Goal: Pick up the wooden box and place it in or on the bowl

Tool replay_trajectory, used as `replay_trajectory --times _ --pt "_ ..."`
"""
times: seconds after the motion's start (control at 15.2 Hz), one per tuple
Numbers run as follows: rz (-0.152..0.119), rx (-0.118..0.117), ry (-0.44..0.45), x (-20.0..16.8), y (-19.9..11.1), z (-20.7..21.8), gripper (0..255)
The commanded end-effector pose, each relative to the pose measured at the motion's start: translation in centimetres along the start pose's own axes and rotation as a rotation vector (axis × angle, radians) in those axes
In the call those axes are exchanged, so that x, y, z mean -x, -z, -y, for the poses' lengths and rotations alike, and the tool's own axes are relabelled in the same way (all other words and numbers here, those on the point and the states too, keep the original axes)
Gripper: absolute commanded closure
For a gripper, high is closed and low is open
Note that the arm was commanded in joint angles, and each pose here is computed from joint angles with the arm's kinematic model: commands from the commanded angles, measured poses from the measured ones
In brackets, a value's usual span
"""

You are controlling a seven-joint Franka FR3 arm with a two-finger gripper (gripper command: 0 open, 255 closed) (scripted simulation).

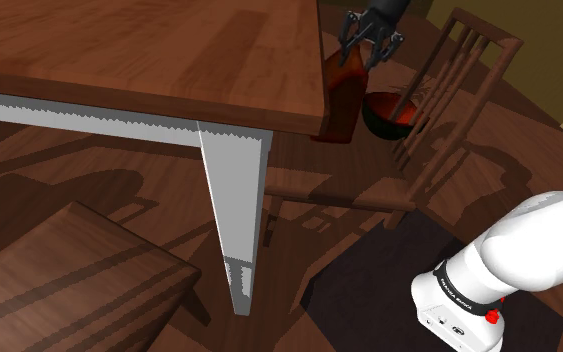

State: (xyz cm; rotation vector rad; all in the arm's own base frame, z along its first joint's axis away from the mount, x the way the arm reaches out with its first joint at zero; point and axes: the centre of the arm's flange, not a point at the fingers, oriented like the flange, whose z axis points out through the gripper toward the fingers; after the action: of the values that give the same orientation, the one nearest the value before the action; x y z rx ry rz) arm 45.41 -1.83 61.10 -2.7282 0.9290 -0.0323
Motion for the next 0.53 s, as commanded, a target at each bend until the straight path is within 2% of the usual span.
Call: replay_trajectory --times 0.0,0.46 --pt "-0.003 -0.002 0.001 0.3 1.3 0.3 255" --pt "-0.003 -0.002 0.001 0.5 4.9 1.3 255"
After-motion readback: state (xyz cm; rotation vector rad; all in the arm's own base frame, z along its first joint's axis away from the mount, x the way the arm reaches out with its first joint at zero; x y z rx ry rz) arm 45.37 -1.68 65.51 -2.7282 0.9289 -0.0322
